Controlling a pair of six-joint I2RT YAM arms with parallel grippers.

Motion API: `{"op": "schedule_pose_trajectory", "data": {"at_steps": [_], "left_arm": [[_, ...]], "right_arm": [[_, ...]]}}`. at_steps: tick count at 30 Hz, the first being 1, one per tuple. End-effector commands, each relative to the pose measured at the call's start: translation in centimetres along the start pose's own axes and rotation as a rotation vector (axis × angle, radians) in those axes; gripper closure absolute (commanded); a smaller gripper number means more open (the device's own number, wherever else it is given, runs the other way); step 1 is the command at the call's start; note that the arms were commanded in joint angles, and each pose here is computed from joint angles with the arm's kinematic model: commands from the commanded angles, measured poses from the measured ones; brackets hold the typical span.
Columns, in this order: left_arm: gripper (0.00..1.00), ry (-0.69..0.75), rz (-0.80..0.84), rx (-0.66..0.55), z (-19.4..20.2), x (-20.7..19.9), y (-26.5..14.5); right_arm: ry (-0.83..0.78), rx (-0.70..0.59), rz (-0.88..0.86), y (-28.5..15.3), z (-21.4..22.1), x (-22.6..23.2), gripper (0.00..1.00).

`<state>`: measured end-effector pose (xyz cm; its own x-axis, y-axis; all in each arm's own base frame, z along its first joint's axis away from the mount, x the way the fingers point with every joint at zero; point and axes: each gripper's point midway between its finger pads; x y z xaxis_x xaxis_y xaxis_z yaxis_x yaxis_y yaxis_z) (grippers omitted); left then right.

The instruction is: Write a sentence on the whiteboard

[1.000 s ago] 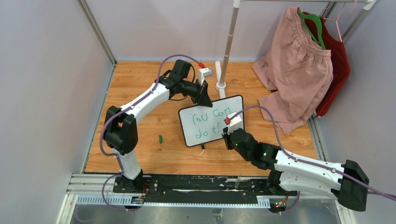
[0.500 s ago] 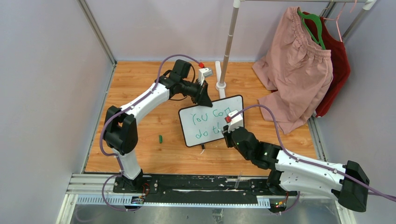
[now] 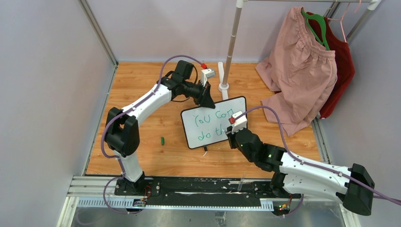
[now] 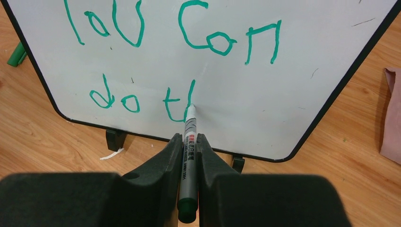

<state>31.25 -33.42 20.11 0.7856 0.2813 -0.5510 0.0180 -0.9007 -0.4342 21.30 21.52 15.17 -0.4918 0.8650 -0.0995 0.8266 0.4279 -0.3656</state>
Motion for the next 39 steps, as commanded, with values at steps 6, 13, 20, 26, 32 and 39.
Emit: {"op": "schedule_pose_trajectory", "data": {"at_steps": [6, 13, 20, 26, 32, 39], "left_arm": [[1.0, 0.016, 0.015, -0.007, -0.2, -1.5, -0.2], [1.0, 0.017, 0.016, -0.007, -0.2, -1.5, -0.2], [1.0, 0.017, 0.015, -0.008, -0.3, -1.5, -0.2], [1.0, 0.017, 0.016, -0.007, -0.3, -1.5, -0.2], [1.0, 0.018, 0.016, -0.007, -0.3, -1.5, -0.2], [1.0, 0.017, 0.016, -0.007, -0.3, -1.4, -0.1]], "right_arm": [[0.037, -0.07, 0.095, -0.1, -2.3, -2.2, 1.0], [0.038, -0.054, 0.105, -0.3, -1.5, -2.6, 1.0], [0.04, -0.035, 0.079, -0.4, -0.7, -2.2, 1.0], [0.044, -0.021, 0.042, -0.3, -0.1, -1.5, 1.0], [0.027, 0.037, 0.03, -0.4, 1.4, -1.3, 1.0], [0.021, 0.059, 0.025, -0.4, 2.3, -1.2, 1.0]]}}
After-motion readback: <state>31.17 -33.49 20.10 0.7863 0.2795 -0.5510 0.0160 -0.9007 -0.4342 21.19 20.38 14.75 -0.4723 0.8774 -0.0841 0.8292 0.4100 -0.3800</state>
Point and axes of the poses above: each gripper's point midway between its finger pads, its own y axis out along the fingers, its own x axis along the line the jaws close on, z = x × y, and after that the axes turned 5 degrees about -y, right-handed
